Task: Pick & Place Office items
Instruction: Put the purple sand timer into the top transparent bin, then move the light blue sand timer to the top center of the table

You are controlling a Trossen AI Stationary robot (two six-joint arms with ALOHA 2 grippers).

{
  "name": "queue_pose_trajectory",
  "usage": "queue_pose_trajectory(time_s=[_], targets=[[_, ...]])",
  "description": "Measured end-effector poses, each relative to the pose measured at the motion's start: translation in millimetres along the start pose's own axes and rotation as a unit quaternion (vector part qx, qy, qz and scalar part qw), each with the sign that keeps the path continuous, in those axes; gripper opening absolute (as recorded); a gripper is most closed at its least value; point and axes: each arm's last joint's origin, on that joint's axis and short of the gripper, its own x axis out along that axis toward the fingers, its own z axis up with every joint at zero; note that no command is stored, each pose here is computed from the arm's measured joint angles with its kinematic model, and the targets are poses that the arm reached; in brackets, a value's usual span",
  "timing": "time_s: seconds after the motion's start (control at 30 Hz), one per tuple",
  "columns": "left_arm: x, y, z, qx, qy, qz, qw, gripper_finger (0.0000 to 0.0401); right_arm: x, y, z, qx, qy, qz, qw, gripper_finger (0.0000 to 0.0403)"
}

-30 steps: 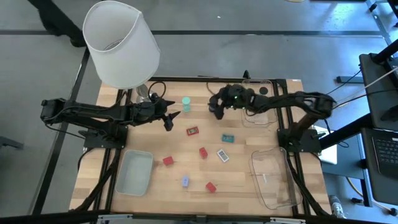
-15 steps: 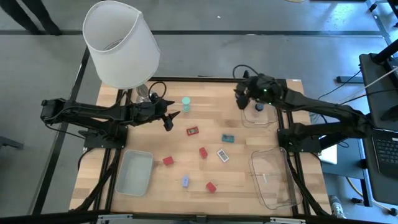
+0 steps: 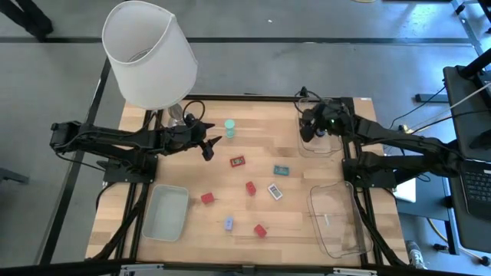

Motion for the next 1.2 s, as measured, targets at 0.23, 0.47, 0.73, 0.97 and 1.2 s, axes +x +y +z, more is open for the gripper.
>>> queue_pose_trajectory(time_s=[0.23,0.47,0.73,0.97,1.2], targets=[[0.0,0.2,1.2,-0.003,-0.006,0.005,1.0,0.0262,13.9,-2.7,-43.9,0.045,-0.023,-0.002,0.999,0.0221],[0.0,0.6,1.2,-0.004,-0.007,0.013,1.0,0.0262,22.4,-6.7,-72.4,0.083,-0.032,-0.041,0.995,0.0227],[0.0,0.6,1.4,-0.004,-0.008,0.013,1.0,0.0262,23.2,-8.0,-76.9,0.096,-0.035,-0.055,0.993,0.016],[0.0,0.6,1.1,-0.003,-0.006,0.013,1.0,0.0262,23.1,-7.3,-73.3,0.102,-0.052,-0.047,0.992,0.0153],[0.0,0.6,1.1,-0.002,-0.006,0.013,1.0,0.0262,22.4,-4.4,-66.3,0.101,-0.079,-0.004,0.992,0.0193]])
